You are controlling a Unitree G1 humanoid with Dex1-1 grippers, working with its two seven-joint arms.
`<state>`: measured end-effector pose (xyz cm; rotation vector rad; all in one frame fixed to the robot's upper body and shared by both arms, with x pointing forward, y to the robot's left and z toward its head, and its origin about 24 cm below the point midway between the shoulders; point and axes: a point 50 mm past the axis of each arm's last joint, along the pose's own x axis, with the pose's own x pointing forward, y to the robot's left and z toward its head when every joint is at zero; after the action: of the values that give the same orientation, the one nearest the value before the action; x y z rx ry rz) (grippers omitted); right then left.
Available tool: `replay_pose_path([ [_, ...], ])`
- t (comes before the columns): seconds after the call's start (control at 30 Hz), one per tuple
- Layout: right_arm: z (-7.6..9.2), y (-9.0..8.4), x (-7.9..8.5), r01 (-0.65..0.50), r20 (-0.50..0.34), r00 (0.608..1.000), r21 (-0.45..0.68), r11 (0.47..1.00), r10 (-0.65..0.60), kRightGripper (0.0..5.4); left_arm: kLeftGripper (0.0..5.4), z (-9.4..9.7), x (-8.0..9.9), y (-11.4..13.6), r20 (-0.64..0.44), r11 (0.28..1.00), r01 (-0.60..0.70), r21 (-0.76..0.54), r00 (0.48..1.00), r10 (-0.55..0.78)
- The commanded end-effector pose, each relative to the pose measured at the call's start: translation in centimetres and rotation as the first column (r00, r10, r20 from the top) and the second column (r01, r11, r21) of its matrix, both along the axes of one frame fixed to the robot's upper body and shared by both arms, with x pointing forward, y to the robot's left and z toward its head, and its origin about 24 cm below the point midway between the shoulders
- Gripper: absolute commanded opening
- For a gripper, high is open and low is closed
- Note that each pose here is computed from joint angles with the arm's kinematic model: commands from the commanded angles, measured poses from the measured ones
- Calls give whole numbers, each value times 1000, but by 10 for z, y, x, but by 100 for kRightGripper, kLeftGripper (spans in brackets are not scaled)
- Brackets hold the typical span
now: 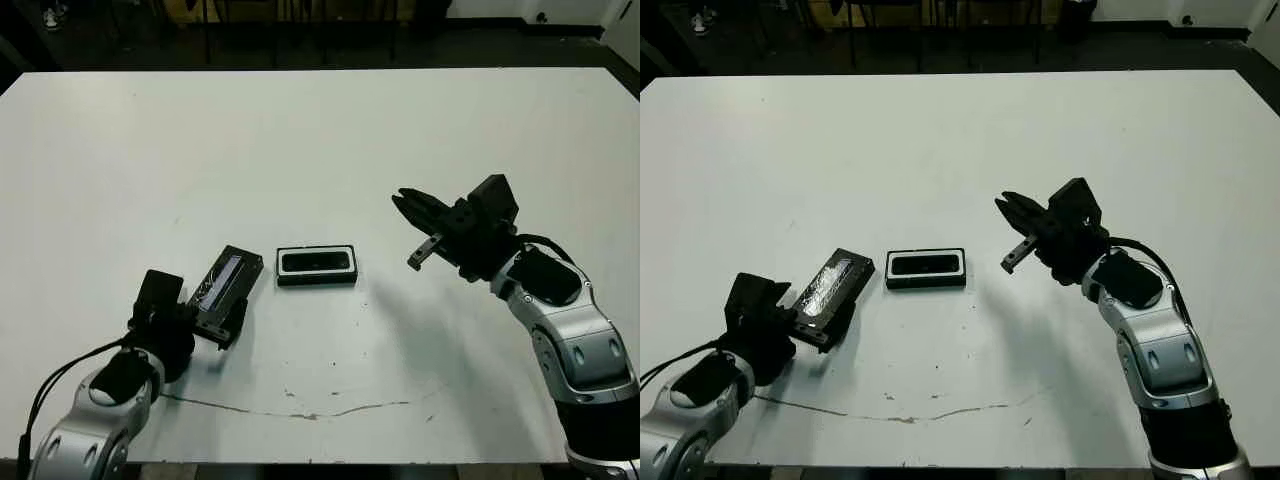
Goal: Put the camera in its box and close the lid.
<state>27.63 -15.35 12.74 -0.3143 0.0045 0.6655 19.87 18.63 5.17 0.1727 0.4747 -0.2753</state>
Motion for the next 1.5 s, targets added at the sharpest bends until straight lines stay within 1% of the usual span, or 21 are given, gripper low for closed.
replay_pose_path([
  [0.03,-4,-4,-1,9,-21,1000,-11,1000,-10,0,444,-20,-9,12,-95,999,11,31,995,-8],
  [0.13,-4,-3,-1,6,-12,1000,-14,1000,-7,0,387,-16,-7,14,-105,993,99,58,990,-92],
  [0.23,-5,-4,-1,6,-25,1000,-6,1000,-6,0,331,-10,-5,16,-123,972,206,112,974,-193],
  [0.3,-5,-4,-1,5,-21,1000,-7,1000,-5,0,294,-7,-3,19,-144,958,264,110,958,-247],
  [0.33,-5,-4,-1,6,-20,1000,-10,1000,-6,0,284,-5,-2,20,-152,951,288,112,951,-270],
  [0.43,-5,-4,-1,11,-26,1000,-8,1000,-12,0,282,2,1,23,-167,926,353,132,929,-330],
  [0.57,-5,-4,-1,13,-30,999,-5,1000,-14,0,282,12,6,26,-144,912,383,148,920,-364],
  [0.63,-5,-3,-2,14,-31,999,-4,1000,-14,0,282,20,10,28,-108,904,387,185,922,-372],
  [0.7,-6,-3,-2,12,-31,999,-3,1000,-12,0,282,27,15,31,-58,911,365,193,931,-361],
  [0.77,-6,-3,-1,15,-32,999,-8,1000,-15,0,282,39,21,34,16,917,330,223,939,-342],
  [0.83,-6,-3,-2,20,-32,999,-9,1000,-21,0,282,51,29,38,100,921,297,252,938,-330],
  [0.93,-7,-3,-1,16,-25,1000,-8,1000,-17,0,282,68,43,45,202,935,256,248,930,-308],
  [1.07,-9,-4,0,22,-30,999,-9,1000,-22,0,282,85,65,53,256,931,241,273,915,-312],
  [1.17,-10,-5,2,25,-38,999,-4,1000,-25,0,282,92,82,55,276,917,281,284,892,-359],
  [1.23,-11,-6,3,31,-48,998,0,1000,-31,0,282,94,92,53,275,906,331,264,874,-400],
  [1.3,-11,-8,5,40,-45,998,-6,999,-40,0,282,92,104,50,242,866,423,267,840,-485],
  [1.37,-11,-9,6,47,-39,998,-4,999,-47,0,282,90,114,47,180,820,513,254,808,-561],
  [1.43,-12,-11,7,60,-41,997,-3,998,-60,0,282,85,124,43,98,770,606,198,770,-631],
  [1.5,-12,-12,8,65,-44,997,-6,998,-65,0,282,80,131,40,32,731,664,157,737,-675],
])
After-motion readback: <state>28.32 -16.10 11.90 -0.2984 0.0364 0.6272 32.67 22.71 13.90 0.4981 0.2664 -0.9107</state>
